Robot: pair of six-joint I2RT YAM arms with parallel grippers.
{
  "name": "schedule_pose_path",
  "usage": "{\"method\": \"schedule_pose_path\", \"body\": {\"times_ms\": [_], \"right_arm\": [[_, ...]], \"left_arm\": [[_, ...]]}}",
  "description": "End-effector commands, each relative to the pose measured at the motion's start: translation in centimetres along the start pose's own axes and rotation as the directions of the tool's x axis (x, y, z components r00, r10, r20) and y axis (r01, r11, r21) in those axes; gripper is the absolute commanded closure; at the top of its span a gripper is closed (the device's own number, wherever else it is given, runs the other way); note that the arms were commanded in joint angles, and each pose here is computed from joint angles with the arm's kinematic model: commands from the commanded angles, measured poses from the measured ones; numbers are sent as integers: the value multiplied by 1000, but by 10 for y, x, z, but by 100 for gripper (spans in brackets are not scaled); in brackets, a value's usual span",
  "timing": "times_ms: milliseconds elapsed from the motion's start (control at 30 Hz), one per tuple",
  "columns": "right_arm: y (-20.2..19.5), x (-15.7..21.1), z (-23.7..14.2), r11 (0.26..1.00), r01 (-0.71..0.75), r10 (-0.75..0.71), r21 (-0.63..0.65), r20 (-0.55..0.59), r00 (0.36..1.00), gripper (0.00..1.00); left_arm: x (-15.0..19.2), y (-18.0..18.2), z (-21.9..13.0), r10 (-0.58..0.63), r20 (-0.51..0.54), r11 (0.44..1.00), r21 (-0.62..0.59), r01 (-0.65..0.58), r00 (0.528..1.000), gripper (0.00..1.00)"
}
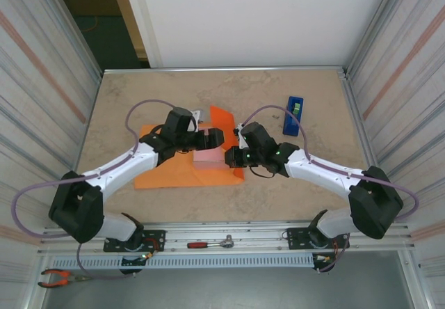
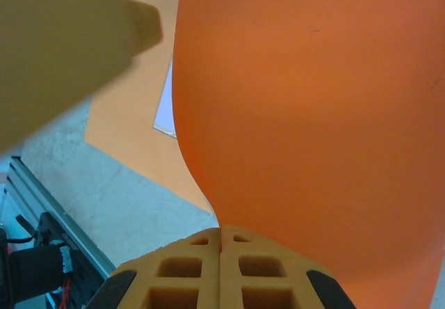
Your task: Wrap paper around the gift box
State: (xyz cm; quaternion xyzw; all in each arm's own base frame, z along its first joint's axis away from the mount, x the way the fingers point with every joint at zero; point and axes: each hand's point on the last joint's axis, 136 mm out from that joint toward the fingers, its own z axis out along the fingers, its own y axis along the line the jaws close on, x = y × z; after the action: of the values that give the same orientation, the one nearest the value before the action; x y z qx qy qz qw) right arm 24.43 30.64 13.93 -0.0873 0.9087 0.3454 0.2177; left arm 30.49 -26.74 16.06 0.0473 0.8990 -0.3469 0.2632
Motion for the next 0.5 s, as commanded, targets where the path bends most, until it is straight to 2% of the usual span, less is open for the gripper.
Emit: {"method": "schedule_pose_path", "body": {"times_ms": [0, 133, 200, 333, 367, 400, 433, 467], "right_arm": [[13, -14, -2, 1000, -2, 3, -18, 44, 999, 100], [13, -14, -1, 1000, -3, 4, -22, 41, 999, 100], [15, -14, 0, 1000, -5, 6, -28, 39, 999, 100], [17, -12, 4, 999, -8, 9, -40, 29, 1000, 100], [19, -12, 4, 999, -7, 8, -48, 27, 1000, 100], [20, -12, 4, 998, -5, 6, -58, 21, 1000, 97], [23, -11, 2, 997, 4, -3, -71, 11, 1000, 80], [25, -11, 0, 997, 11, -10, -78, 5, 1000, 58]], "left_arm": [[-5, -3, 7, 11, 1, 1000, -14, -11, 1000, 13], [-4, -4, 19, 30, -23, 999, -9, -31, 999, 21], [-3, -5, 24, 40, -32, 999, -3, -40, 999, 30], [-4, -8, 29, 59, -41, 998, 13, -58, 997, 63], [-3, -8, 29, 66, -46, 998, 16, -65, 997, 75], [-3, -8, 29, 75, -48, 997, 16, -74, 996, 88], [-3, -7, 28, 83, -50, 996, 10, -83, 995, 97], [-2, -6, 26, 95, -51, 995, 1, -95, 994, 100]]}}
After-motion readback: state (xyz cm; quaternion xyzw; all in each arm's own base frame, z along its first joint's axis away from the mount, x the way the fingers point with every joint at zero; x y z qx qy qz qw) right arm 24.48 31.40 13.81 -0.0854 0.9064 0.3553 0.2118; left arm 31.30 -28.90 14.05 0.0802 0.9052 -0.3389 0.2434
